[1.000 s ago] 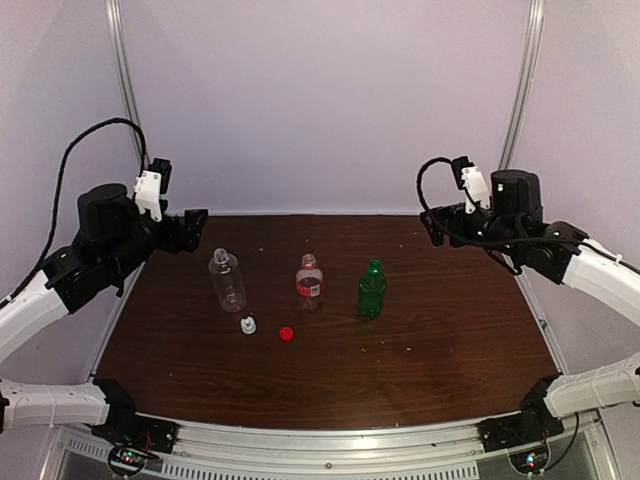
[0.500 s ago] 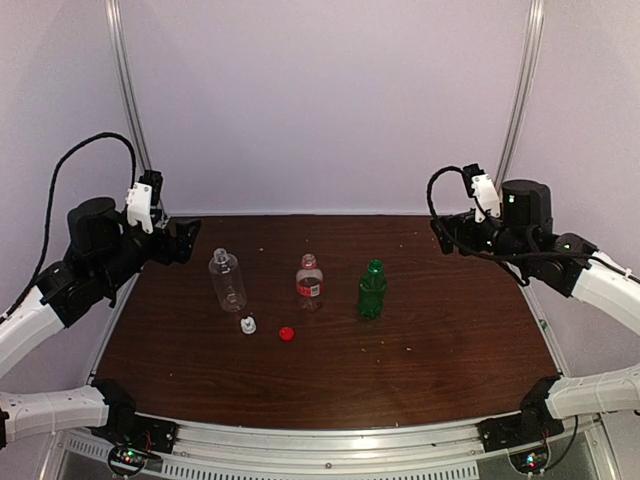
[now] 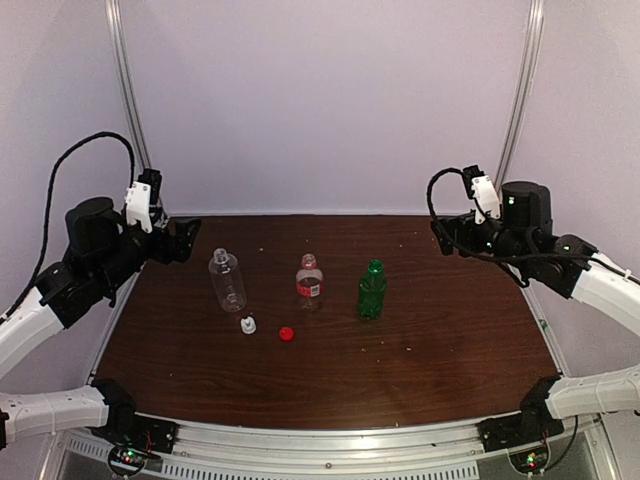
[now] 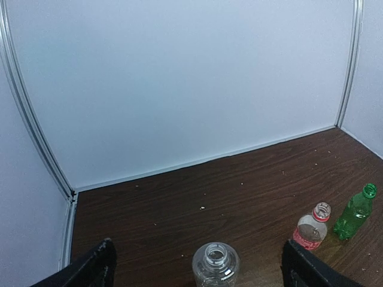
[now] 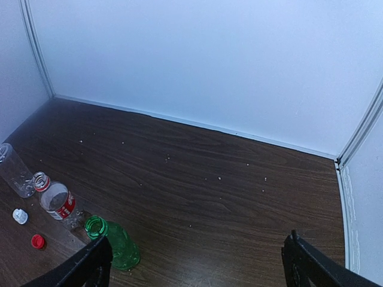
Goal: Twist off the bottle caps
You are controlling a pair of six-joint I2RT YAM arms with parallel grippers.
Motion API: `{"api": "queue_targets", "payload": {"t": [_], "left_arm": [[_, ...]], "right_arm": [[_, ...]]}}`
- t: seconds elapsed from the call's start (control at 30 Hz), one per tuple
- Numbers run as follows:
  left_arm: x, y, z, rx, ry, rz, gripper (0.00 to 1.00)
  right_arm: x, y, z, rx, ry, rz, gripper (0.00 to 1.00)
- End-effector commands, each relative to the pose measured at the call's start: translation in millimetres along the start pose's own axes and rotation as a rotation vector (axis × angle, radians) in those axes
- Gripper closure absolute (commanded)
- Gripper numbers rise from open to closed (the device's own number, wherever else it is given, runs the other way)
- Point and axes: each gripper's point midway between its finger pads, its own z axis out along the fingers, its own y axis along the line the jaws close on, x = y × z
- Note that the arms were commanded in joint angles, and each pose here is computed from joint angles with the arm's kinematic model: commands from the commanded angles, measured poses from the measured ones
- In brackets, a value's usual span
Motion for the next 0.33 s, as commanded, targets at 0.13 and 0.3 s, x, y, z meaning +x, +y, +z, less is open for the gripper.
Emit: {"api": "queue_targets", "payload": {"t": [0.13, 0.3], "left_arm": [[-13.5, 0.3, -4.0, 0.010, -0.060, -0.004, 0.02], [-13.6, 0.4, -4.3, 0.010, -0.060, -0.004, 0.02]], "right_arm": [[-3.9, -6.8, 0.2, 0.034, -0.023, 0.015, 0.00], [-2.0, -6.3, 1.7, 0.033, -0.014, 0.013, 0.00]]}}
